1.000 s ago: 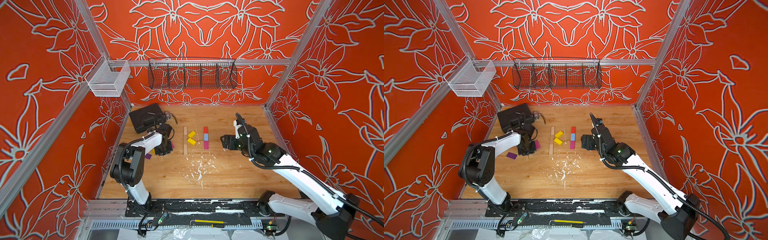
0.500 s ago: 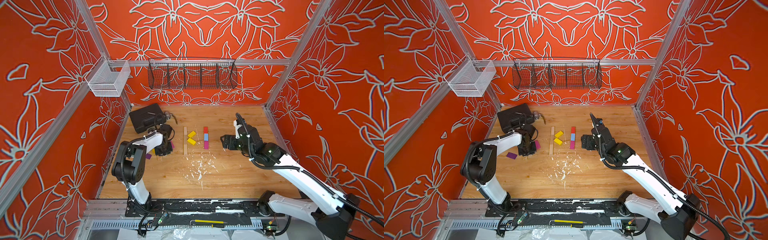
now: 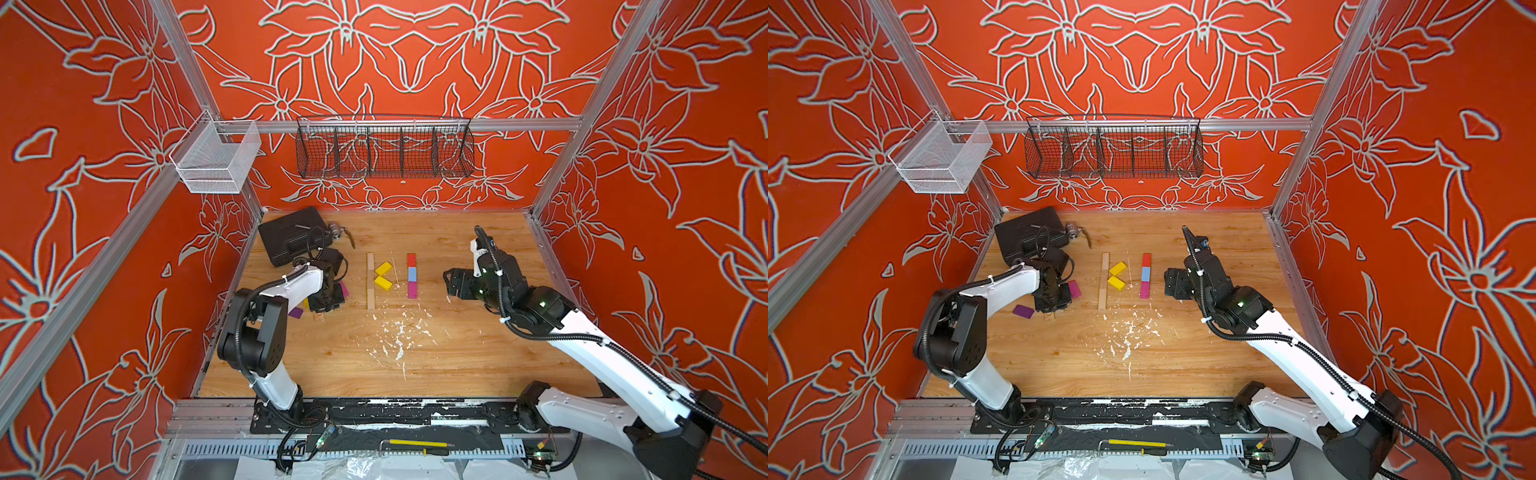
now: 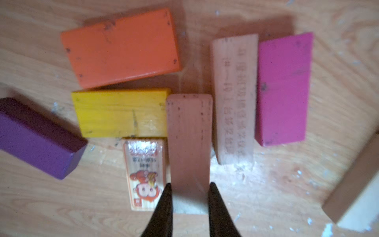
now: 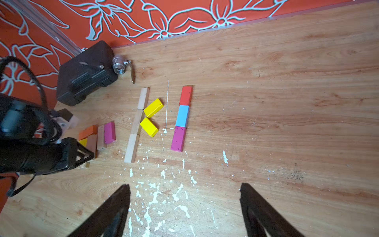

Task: Assemble the letter k with building blocks
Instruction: Pick up the building block from the center of the board.

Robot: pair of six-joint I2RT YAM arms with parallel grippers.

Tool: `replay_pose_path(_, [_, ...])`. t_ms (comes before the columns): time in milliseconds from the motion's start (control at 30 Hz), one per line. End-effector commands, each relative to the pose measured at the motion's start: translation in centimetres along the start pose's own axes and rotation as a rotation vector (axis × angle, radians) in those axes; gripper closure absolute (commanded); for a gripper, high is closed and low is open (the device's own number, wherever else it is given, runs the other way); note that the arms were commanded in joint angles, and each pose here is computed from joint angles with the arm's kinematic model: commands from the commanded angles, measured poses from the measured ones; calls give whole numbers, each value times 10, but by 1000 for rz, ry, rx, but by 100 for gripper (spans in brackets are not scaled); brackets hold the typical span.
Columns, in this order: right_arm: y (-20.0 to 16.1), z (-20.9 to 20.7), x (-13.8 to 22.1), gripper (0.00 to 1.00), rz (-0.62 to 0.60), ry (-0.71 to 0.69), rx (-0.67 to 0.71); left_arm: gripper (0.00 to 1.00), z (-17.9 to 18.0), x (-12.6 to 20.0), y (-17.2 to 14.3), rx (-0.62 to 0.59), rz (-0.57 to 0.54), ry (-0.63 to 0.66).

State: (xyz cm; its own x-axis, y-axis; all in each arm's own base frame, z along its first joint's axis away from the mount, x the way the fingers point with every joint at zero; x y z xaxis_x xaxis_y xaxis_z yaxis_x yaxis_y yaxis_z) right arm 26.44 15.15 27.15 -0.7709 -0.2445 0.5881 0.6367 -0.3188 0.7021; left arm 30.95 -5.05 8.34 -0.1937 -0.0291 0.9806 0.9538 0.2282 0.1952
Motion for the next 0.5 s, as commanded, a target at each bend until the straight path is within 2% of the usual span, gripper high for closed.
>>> replay_pose_path(0, [17,-16,10,14,-76,-101,-63,83,-27,53,9,-27,-111,-143])
replay_pose_path(100, [21,-24,10,14,-92,-131,-89,84,-66,97,17,-129,-230,-248])
replay_pose_path(233, [25,-38,10,14,-97,-165,-125,87,-134,143,15,-370,-350,-389])
replay_pose_path(333, [24,-48,12,14,-98,-180,-153,87,-180,158,6,-608,-407,-442])
replay_pose_path(467, [20,-55,18,14,-114,-168,-165,87,-222,153,-1,-889,-405,-506])
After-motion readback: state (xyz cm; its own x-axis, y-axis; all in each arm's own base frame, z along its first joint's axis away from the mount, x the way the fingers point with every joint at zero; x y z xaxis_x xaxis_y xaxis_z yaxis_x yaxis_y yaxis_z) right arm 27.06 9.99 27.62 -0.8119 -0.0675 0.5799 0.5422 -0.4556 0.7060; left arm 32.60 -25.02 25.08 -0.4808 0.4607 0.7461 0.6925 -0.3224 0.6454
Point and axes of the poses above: each gripper's point midway between its finger pads, its own x axis back along the fingers, its own z axis along the line the jaws close on, y = z × x, the point moved 3 cm from there along x, back along the fingers, and after that the axes turned 8 degrees about -x, right-handed, at the moved point
